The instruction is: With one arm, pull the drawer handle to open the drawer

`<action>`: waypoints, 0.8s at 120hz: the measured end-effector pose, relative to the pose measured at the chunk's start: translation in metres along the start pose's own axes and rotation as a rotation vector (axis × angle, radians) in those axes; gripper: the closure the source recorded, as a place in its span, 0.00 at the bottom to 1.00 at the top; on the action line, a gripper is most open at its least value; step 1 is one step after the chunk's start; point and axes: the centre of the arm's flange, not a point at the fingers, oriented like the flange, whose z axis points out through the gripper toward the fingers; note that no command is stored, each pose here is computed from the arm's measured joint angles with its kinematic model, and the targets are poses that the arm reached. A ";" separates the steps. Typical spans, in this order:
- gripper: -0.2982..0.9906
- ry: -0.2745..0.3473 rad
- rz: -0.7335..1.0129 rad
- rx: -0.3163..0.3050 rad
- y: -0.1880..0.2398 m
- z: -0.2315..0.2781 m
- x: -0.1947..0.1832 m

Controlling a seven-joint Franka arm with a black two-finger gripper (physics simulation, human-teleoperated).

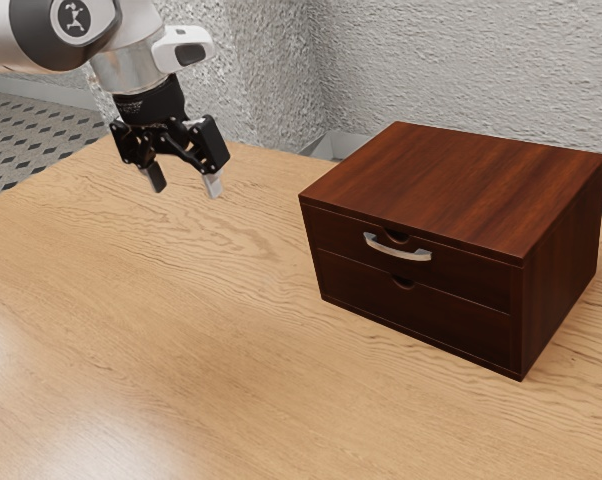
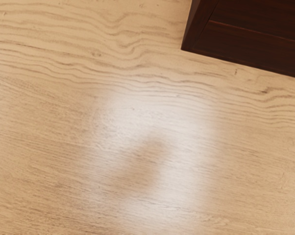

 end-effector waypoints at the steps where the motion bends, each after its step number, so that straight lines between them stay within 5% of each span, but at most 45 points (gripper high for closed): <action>1: 0.23 0.000 0.000 0.000 0.000 0.000 0.000; 16: 0.23 0.008 0.000 -0.007 0.003 0.003 0.004; 25: 0.23 0.067 -0.017 -0.037 0.001 0.009 0.058; 34: 0.23 0.097 -0.026 -0.052 0.000 0.004 0.071; 42: 0.23 0.114 -0.027 -0.058 0.003 -0.009 0.066; 58: 0.23 0.284 0.043 -0.043 0.051 -0.121 -0.013; 96: 0.23 0.280 0.048 -0.031 0.076 -0.133 -0.033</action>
